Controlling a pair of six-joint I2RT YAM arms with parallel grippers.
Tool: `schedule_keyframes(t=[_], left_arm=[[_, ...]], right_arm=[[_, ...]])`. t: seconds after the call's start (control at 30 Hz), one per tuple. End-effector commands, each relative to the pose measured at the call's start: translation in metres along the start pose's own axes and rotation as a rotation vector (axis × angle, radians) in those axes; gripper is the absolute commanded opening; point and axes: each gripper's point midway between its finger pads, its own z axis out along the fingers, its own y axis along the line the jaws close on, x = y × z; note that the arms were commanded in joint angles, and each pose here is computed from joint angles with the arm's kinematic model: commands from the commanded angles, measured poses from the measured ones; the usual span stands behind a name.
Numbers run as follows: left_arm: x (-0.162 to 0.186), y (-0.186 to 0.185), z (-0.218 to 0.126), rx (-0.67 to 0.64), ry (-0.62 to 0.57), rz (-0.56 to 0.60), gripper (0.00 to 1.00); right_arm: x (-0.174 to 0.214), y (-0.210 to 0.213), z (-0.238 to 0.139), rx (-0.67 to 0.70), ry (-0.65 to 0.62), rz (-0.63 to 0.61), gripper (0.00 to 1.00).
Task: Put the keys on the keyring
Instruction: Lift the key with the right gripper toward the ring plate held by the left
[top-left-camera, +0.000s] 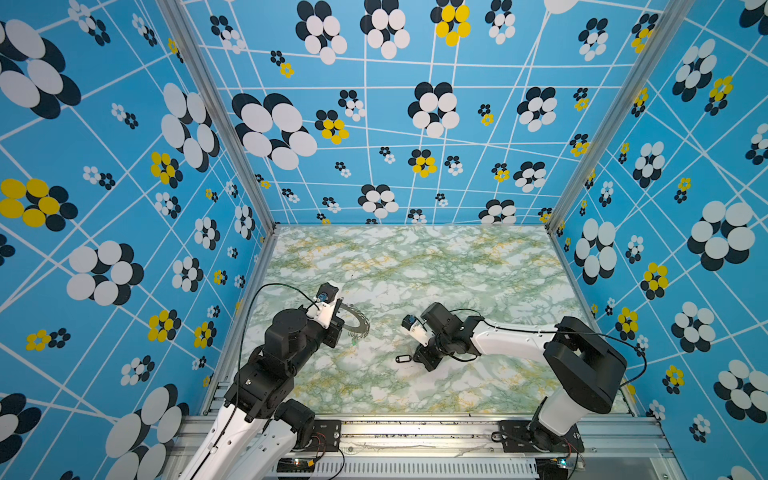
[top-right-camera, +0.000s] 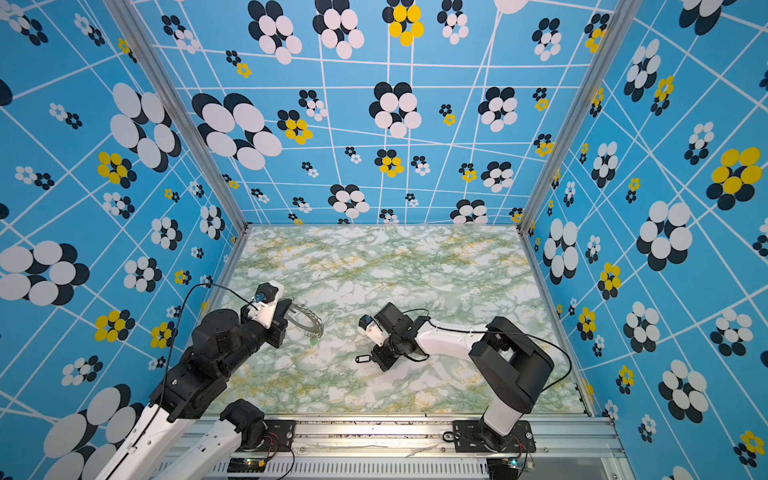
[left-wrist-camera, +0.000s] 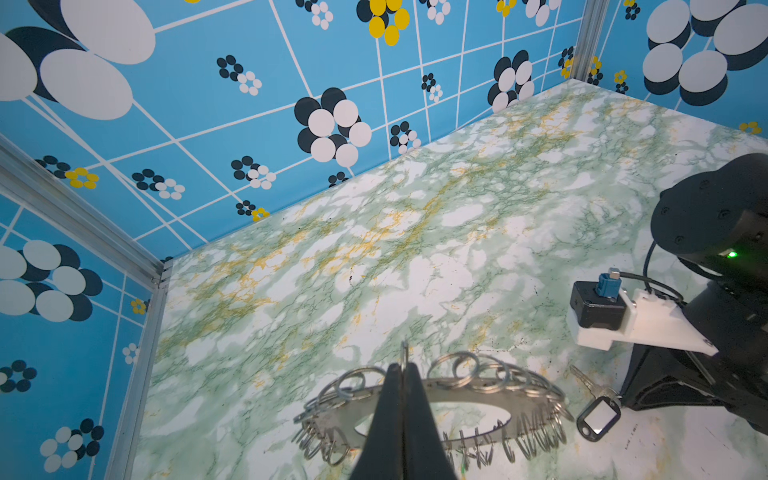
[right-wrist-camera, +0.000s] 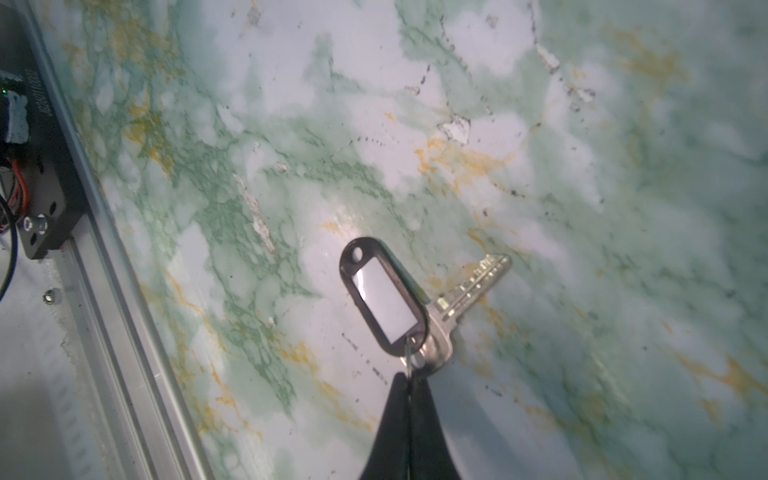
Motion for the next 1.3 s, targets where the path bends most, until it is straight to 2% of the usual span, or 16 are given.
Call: schedule_keyframes(t=[0.0,0.27,0.5,0.6,0.67,0.77,1.0,1.27], left_arm=[[-0.014,0.0,-0.003,0.008,-0.063,-0.021,0.0],[-0.017,-0.017,0.003,0.106,-0.059,-0.022,0.0],[-0.032,-0.045,0.004,0.266,-0.102,-0.021,0.0],[-0.042,-0.067,0.0,0.365,-0.135,0.023,0.0],[-0.051,-0.087,-0.004,0.433,-0.154,0.075,0.0],[-0.066,-0.11,-0.007,0.509,-0.166,0.144,0.0],[-0.106,-0.148,0.005,0.588,-0.209,0.257,0.0],[-0.135,-0.184,0.006,0.663,-0.281,0.332,0.0]], right_arm=[[-0.01,0.002,-0.017,0.019,-0.054,-0.039,0.0],[-0.022,0.011,-0.059,0.054,-0.072,-0.122,0.0],[-0.036,0.026,-0.125,0.107,-0.204,-0.215,0.0],[-0.04,0.041,-0.155,0.089,-0.251,-0.272,0.0],[-0.048,0.042,-0.177,0.121,-0.324,-0.252,0.0],[-0.051,0.05,-0.207,0.136,-0.349,-0.246,0.0],[-0.052,0.057,-0.275,0.243,-0.385,-0.317,0.0],[-0.05,0.057,-0.301,0.314,-0.503,-0.393,0.0]])
